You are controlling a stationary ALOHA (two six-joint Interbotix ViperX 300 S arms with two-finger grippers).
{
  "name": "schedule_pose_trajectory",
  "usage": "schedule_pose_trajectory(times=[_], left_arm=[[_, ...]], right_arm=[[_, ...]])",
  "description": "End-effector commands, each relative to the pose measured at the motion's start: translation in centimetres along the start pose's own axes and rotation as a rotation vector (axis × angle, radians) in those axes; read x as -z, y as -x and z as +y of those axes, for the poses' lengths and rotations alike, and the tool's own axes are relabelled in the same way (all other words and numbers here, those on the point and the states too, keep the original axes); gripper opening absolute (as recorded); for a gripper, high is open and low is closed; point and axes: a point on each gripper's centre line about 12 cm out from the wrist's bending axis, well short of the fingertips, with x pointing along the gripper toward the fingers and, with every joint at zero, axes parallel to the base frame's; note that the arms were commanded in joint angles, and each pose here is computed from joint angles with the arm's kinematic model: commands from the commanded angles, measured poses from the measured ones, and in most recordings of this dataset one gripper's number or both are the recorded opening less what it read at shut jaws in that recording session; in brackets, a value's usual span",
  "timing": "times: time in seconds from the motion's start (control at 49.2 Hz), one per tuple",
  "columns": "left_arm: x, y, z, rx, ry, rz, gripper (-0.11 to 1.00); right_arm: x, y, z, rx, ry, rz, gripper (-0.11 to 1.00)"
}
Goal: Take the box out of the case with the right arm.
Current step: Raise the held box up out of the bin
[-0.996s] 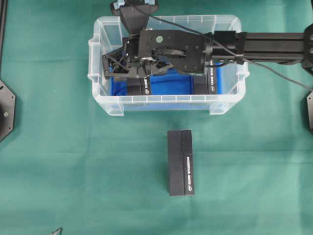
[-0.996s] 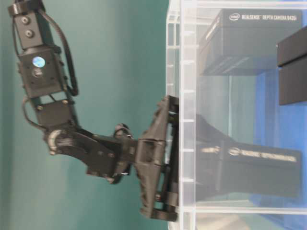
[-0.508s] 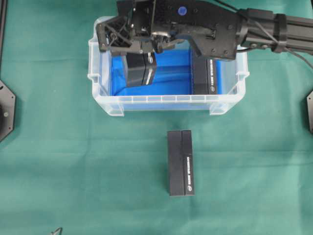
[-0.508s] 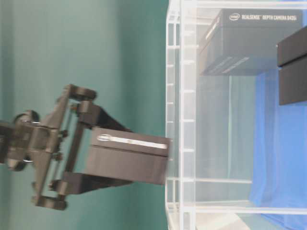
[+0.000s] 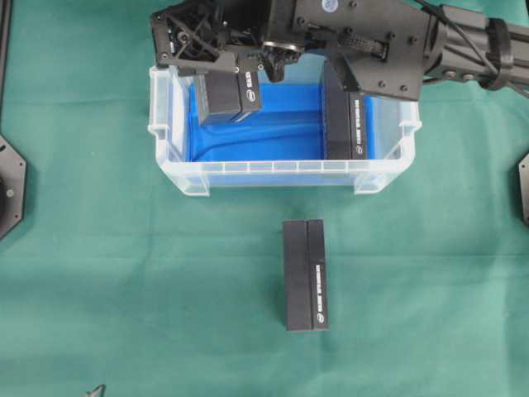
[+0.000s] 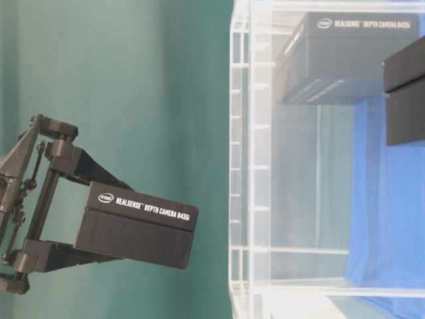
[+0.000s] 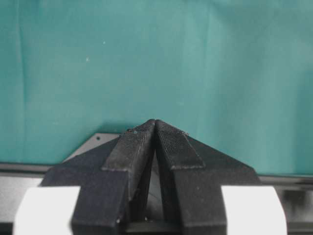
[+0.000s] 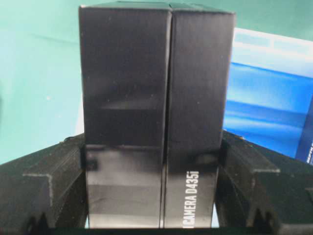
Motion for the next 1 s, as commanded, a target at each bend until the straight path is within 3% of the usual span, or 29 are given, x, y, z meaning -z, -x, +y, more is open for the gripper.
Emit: schedule_pose_trajectory(times=[0.0, 0.975], left_arm=[[-0.27, 0.25, 0.01, 0.000, 0.004, -0.012, 0.02], [-0.20, 0.06, 0.02, -0.001, 0.003, -0.008, 0.02]], right_arm=[[-1.33, 3.78, 0.10, -0.080, -0.024, -0.021, 0.69], [-1.30, 3.77, -0.13, -0.060, -0.038, -0.018, 0.69]])
